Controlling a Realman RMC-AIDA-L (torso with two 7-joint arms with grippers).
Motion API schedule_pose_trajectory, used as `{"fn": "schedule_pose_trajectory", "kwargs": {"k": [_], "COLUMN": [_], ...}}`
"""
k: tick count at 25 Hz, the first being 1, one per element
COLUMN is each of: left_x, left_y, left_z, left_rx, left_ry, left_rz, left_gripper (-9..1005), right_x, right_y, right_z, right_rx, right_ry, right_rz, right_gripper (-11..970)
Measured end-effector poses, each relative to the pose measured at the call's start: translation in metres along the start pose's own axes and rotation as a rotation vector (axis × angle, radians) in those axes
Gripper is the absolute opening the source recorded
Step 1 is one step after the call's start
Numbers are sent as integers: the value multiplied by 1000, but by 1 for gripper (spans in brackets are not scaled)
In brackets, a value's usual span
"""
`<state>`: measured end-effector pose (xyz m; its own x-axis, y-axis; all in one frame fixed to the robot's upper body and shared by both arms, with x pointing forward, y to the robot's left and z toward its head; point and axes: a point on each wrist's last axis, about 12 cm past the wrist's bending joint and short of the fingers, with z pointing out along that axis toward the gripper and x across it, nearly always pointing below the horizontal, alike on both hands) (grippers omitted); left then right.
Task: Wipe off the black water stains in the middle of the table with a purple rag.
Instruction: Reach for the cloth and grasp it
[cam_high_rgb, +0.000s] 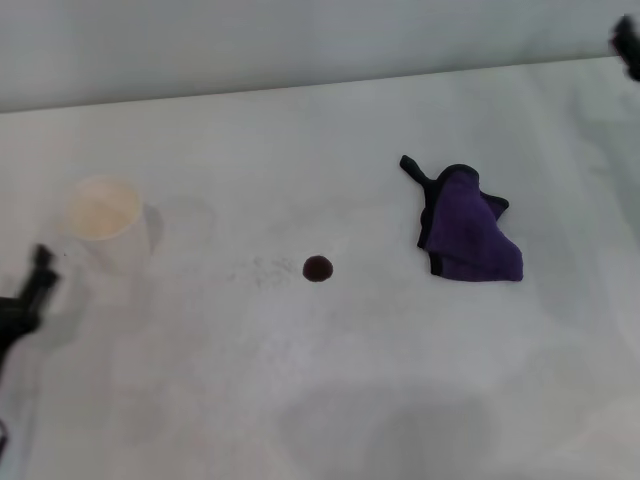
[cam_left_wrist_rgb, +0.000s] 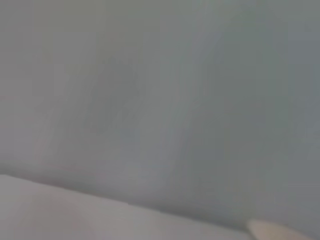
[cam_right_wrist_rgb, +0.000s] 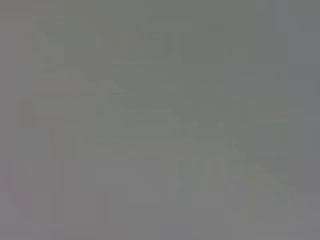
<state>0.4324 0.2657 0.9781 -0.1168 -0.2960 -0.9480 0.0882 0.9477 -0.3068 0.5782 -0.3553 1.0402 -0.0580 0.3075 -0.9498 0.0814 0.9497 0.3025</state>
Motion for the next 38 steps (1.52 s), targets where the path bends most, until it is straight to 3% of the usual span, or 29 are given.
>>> {"fn": "schedule_pose_trajectory", "kwargs": {"k": [3, 7, 15, 19, 24, 31, 38], "left_x": [-8, -15, -27, -29, -34, -38, -40], "left_y": [18, 32, 44, 43, 43, 42, 40], "left_z": [-1, 5, 29, 43, 52, 58, 62], "left_rx": [-66, -89, -100, -102, -86, -74, -53], "left_ry": [-44, -57, -52, -26, -28, -26, -28], "left_rz": [-38, -34, 24, 32, 70, 235, 255], "left_gripper": [885, 885, 886, 886, 886, 885, 885], "right_x": [-9, -32, -78, -93, -98, -85, -53], "right_y": [5, 10, 60, 85, 107, 146, 151], "right_z": [17, 34, 36, 27, 13, 10, 12], "right_rx": [-130, -202, -462, -413, -277, -316, -313], "right_ry": [151, 320, 581, 805, 967, 1025, 1138], "right_rz": [-110, -182, -272, -420, -630, -696, -688], "right_gripper": [846, 845, 844, 844, 843, 842, 841]}}
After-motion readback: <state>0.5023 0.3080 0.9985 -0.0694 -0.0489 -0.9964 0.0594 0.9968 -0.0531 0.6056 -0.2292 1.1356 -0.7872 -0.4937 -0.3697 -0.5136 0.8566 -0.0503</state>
